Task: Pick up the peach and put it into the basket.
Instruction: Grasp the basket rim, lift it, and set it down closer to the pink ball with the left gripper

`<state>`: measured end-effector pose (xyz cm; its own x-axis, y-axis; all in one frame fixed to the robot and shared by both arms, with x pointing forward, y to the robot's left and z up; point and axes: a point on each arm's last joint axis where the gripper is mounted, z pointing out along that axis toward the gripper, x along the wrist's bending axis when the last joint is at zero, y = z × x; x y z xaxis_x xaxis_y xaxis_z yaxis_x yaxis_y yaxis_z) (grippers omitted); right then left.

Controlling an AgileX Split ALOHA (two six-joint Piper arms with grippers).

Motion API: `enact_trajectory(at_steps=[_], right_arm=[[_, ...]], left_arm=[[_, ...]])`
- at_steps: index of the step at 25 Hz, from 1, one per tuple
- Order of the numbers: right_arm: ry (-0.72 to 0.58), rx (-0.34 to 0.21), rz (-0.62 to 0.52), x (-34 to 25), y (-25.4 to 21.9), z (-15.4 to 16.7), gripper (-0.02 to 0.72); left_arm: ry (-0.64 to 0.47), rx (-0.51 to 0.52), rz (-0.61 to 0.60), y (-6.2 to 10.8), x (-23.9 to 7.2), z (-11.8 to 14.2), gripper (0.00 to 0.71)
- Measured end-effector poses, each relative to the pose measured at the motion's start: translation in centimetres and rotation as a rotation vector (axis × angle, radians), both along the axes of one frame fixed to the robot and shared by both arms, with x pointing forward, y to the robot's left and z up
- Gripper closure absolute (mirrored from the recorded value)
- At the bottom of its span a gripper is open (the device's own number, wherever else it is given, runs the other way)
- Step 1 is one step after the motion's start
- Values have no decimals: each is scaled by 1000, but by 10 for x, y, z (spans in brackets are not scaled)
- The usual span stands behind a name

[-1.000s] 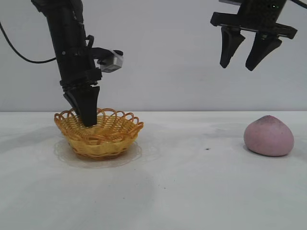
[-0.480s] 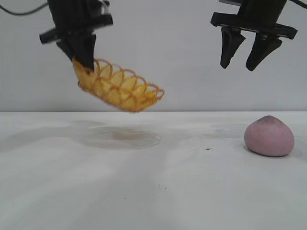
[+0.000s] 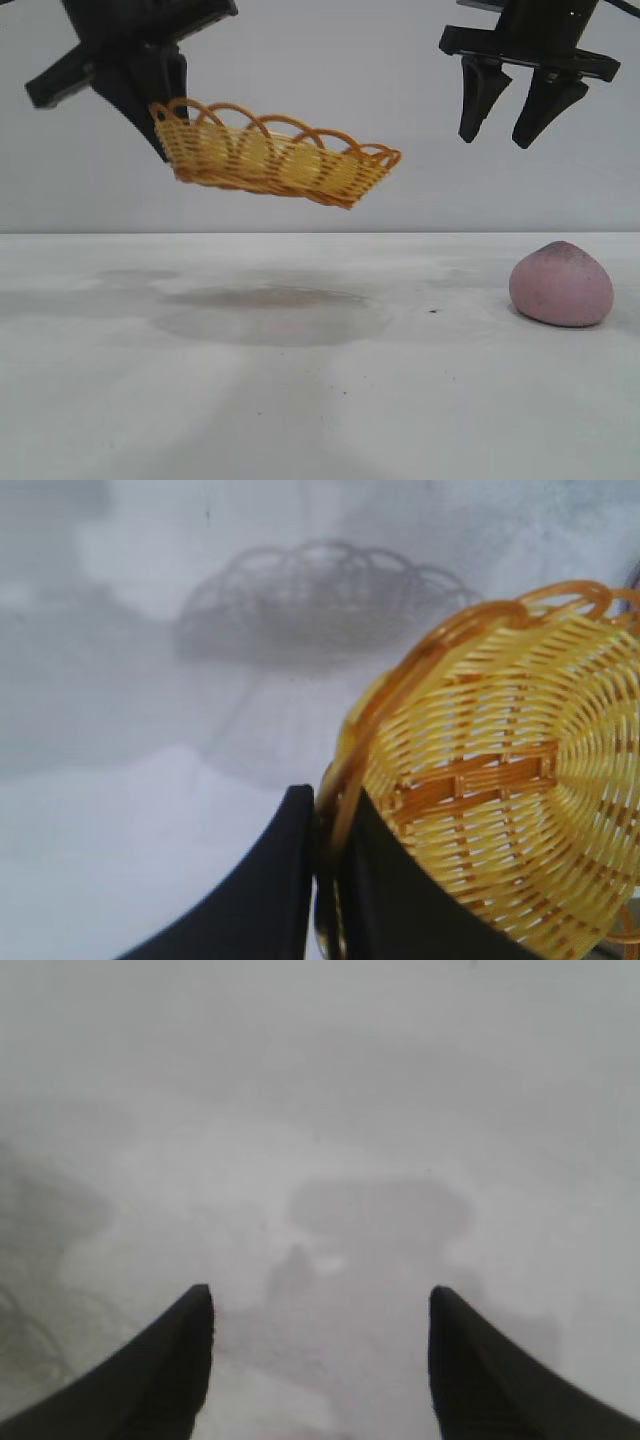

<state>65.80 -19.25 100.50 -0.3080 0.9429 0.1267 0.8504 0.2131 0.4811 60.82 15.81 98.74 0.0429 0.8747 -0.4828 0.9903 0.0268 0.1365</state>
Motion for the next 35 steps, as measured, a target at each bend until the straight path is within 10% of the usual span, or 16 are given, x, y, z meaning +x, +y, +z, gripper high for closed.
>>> enact_trajectory(at_steps=[20,30,35], right_arm=[[-6,1,-1,0,0,0,300],[-6,1,-1,0,0,0,300],[-6,1,-1,0,0,0,300]], left_arm=[[-80,-51,222,-46,-36,-74,710],[-43,-53,193,-47,-40,-75,317],[-87,-32,41,-47,-47,-61,302]])
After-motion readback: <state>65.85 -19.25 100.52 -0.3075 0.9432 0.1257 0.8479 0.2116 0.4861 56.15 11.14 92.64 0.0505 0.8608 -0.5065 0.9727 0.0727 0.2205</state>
